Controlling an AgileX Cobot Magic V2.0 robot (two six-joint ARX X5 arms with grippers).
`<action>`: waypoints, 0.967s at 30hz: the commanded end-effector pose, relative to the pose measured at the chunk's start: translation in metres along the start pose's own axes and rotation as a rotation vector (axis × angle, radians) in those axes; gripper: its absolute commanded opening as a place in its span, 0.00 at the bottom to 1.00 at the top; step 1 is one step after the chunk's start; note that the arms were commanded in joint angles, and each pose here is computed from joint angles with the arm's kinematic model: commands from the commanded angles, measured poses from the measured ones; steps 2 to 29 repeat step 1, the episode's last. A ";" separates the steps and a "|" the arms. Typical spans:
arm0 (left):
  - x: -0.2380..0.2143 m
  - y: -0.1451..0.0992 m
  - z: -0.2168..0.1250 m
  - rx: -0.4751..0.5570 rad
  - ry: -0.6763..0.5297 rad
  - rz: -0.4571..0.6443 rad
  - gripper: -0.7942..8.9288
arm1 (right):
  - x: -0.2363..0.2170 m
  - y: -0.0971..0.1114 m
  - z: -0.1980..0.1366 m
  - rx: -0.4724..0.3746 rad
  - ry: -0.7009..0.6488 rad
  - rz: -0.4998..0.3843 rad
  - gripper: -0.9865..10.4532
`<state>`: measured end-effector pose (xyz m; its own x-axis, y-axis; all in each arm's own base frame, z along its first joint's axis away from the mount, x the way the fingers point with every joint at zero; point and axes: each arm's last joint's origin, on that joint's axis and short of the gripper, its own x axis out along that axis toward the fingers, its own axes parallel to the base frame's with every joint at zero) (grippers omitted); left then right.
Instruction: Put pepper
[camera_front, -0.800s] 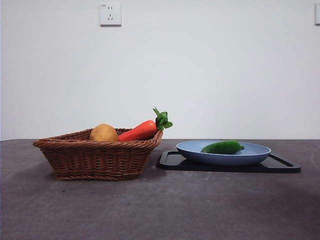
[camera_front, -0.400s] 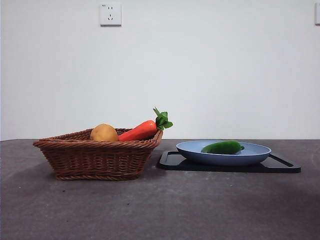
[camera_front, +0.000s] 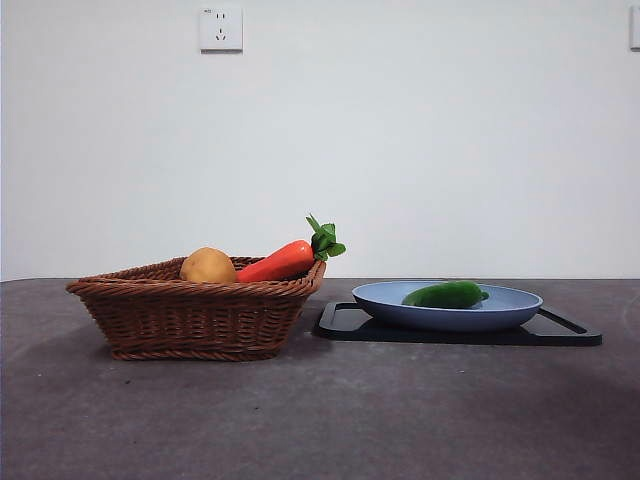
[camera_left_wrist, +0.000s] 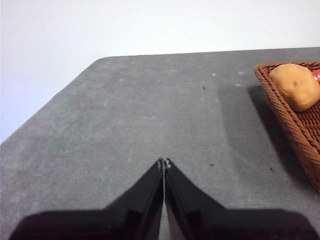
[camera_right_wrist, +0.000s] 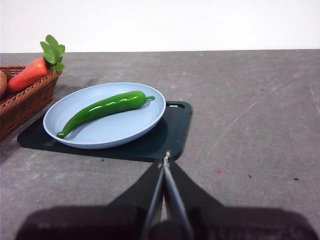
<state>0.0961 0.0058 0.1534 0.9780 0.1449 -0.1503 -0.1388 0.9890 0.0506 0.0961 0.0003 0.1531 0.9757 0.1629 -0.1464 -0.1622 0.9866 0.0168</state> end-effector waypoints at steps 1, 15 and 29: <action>0.001 0.000 -0.002 -0.007 -0.002 0.006 0.09 | 0.001 0.000 -0.003 0.014 0.012 0.002 0.09; 0.001 0.000 -0.002 -0.007 -0.002 0.006 0.09 | 0.001 0.000 -0.003 0.014 0.012 0.002 0.09; 0.001 0.000 -0.002 -0.007 -0.002 0.006 0.09 | 0.001 0.000 -0.003 0.014 0.012 0.002 0.09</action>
